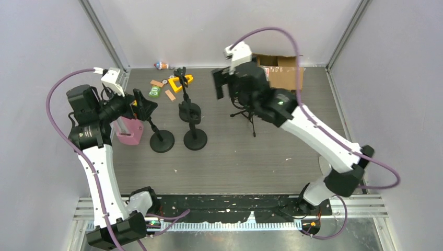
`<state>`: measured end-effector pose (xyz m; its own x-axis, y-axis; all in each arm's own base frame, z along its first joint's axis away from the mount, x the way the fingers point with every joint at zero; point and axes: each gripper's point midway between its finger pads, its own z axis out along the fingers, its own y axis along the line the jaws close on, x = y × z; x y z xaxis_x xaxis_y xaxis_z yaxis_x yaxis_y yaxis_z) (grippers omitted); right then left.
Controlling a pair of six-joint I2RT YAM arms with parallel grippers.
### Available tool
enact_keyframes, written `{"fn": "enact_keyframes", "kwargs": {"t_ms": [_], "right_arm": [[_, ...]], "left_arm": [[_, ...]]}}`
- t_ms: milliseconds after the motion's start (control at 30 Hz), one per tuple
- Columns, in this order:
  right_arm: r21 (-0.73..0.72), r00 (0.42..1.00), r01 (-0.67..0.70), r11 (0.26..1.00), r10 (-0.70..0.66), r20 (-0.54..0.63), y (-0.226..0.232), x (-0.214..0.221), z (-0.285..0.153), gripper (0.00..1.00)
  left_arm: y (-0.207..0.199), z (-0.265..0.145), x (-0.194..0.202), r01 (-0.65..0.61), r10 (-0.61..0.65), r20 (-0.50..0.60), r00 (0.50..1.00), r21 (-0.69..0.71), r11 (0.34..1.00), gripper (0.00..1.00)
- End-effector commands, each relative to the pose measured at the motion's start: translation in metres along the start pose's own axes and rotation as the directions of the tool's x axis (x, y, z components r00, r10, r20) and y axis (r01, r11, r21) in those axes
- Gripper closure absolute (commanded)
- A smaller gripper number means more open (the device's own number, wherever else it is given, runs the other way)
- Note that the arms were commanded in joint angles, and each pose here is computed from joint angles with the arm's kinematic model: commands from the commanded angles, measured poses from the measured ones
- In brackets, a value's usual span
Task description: Attach the microphones to the stand
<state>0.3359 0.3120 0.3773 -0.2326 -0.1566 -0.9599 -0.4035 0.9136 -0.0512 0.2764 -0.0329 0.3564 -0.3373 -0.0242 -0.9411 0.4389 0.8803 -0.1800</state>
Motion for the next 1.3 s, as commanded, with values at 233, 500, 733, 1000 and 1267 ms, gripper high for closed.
{"fn": "enact_keyframes", "kwargs": {"t_ms": [233,500,733,1000,1267], "right_arm": [[0.259,0.994,-0.038,0.965,0.062,-0.087,-0.112,0.019,0.003,0.04],[0.257,0.982,-0.074,0.964,0.115,-0.151,-0.111,0.047,0.032,0.03],[0.293,0.969,-0.099,0.951,0.159,-0.189,-0.121,0.067,0.051,0.21],[0.202,0.961,-0.183,0.962,0.219,-0.171,-0.099,0.057,0.063,0.82],[0.076,0.961,-0.245,0.967,0.252,-0.111,-0.072,0.015,0.086,0.95]], "left_arm": [[-0.013,-0.007,-0.016,-0.034,0.032,0.043,0.999,0.041,0.999,0.00],[-0.015,-0.005,-0.011,-0.015,0.013,0.033,0.999,0.061,0.998,0.00],[-0.017,-0.007,-0.008,-0.039,0.036,0.045,0.998,0.060,0.997,0.00],[-0.016,-0.006,-0.004,-0.038,0.036,0.042,0.998,0.056,0.998,0.00],[-0.014,-0.004,0.001,-0.032,0.030,0.037,0.999,0.051,0.998,0.00]]}}
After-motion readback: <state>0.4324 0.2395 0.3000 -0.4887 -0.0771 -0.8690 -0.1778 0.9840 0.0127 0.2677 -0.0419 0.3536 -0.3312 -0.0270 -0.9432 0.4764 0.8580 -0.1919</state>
